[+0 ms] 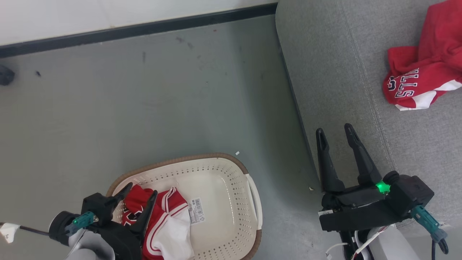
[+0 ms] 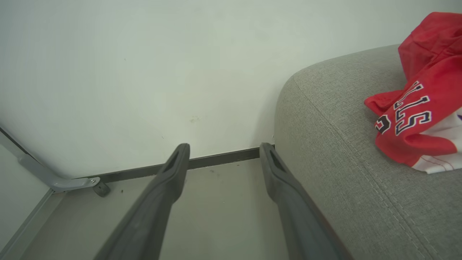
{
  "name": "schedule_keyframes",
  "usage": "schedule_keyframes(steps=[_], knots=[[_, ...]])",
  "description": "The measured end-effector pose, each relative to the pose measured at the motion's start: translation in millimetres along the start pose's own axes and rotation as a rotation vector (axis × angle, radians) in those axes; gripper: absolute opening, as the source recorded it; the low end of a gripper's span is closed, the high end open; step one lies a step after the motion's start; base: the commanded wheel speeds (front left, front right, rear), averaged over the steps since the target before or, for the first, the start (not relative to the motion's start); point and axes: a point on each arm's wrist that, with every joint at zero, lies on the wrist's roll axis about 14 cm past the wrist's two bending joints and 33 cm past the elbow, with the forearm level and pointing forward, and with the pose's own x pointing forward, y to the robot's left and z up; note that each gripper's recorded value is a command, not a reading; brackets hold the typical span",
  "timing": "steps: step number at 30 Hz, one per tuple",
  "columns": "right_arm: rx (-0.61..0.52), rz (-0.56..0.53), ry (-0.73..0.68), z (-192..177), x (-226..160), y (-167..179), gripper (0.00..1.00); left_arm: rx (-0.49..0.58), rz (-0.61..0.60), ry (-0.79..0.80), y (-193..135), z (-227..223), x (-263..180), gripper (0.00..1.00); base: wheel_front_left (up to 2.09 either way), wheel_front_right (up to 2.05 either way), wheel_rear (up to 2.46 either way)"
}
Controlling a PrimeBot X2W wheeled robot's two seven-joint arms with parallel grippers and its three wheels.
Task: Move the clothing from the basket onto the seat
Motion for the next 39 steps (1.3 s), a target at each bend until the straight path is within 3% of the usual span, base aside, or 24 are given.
schedule_keyframes(steps=[20,33,39], knots=[[0.028,-0.047,0.025,-25,26,-4,1.00,0.102,-0.112,0.319,7,-94,46,1.00,0.00,0.00,0.00],[0.005,-0.091,0.084,-48,22,-17,1.00,0.247,-0.229,0.487,1,-147,62,1.00,0.00,0.00,0.00],[-0.001,-0.102,0.108,-58,20,-20,1.00,0.374,-0.288,0.573,4,-172,63,1.00,0.00,0.00,0.00]])
